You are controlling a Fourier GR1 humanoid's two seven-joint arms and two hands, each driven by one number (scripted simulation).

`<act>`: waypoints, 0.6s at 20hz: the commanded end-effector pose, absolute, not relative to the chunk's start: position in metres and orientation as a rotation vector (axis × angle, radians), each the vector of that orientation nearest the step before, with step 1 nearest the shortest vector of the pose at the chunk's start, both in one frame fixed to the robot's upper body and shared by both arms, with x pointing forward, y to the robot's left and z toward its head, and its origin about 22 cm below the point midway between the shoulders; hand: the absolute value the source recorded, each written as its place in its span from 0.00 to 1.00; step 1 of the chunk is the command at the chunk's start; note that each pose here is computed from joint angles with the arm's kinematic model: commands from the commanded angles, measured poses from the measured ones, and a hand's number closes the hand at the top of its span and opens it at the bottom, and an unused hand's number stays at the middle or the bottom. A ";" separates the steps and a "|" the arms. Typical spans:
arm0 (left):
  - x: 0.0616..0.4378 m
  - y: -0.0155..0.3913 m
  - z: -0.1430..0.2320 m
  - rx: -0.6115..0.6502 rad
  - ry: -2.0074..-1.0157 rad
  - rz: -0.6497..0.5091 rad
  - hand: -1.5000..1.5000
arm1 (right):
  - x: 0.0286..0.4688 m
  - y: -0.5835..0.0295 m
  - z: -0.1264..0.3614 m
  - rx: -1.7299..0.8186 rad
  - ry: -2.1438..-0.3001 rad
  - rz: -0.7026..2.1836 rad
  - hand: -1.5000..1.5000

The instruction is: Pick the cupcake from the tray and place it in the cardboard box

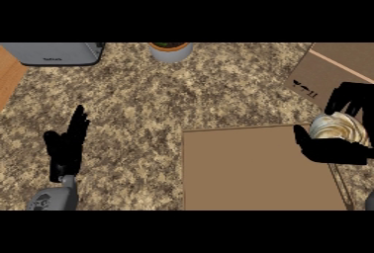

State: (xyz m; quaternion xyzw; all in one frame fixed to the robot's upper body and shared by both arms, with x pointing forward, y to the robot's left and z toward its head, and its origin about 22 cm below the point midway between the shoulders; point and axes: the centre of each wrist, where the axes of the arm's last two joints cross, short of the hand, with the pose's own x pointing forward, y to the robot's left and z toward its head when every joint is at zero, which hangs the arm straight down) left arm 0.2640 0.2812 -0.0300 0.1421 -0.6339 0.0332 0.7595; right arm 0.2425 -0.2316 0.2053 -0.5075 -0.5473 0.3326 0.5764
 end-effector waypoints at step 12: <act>0.264 0.271 -0.018 0.309 -1.389 0.066 0.50 | 0.304 -0.357 0.227 -1.297 -1.321 0.586 1.00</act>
